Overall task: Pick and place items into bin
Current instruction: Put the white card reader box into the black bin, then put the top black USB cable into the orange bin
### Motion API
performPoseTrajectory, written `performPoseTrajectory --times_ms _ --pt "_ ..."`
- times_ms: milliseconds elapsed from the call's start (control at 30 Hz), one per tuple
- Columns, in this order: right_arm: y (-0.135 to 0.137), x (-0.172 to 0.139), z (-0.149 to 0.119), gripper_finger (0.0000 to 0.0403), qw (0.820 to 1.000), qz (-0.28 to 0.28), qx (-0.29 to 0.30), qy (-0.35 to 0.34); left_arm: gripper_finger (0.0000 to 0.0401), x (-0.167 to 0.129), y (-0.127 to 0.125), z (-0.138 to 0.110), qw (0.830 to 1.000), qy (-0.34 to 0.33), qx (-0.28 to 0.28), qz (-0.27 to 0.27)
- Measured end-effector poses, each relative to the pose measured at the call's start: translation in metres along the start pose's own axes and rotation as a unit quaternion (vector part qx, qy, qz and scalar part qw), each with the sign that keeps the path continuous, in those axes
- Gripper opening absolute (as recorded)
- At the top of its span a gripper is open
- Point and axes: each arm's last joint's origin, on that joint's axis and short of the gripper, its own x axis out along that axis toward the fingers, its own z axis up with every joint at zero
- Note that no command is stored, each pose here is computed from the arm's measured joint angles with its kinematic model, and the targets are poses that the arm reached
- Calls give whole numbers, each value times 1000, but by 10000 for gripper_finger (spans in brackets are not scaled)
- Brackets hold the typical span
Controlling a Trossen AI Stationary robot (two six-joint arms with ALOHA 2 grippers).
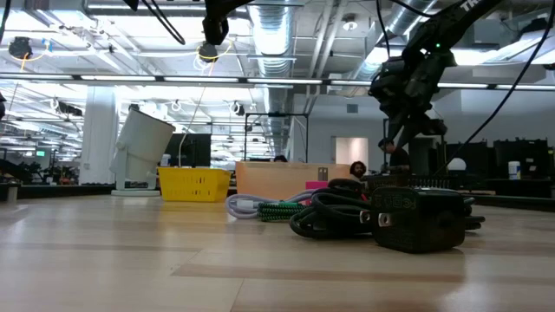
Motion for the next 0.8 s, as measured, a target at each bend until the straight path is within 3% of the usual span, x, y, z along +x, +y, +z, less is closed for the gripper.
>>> performPoseTrajectory --times_ms 200,400,600,800 --pt "7 -9 -4 123 998 6 -56 -19 189 -1 1 2 1000 -5 15 4" --pt "34 -41 -18 123 983 25 -149 -108 189 -26 -6 16 994 -74 21 81" --pt "74 -83 -47 122 936 42 -247 -246 189 -70 -23 27 972 -139 69 174" --pt "102 -99 -90 122 882 64 -283 -372 189 -99 -32 22 970 -110 93 197"
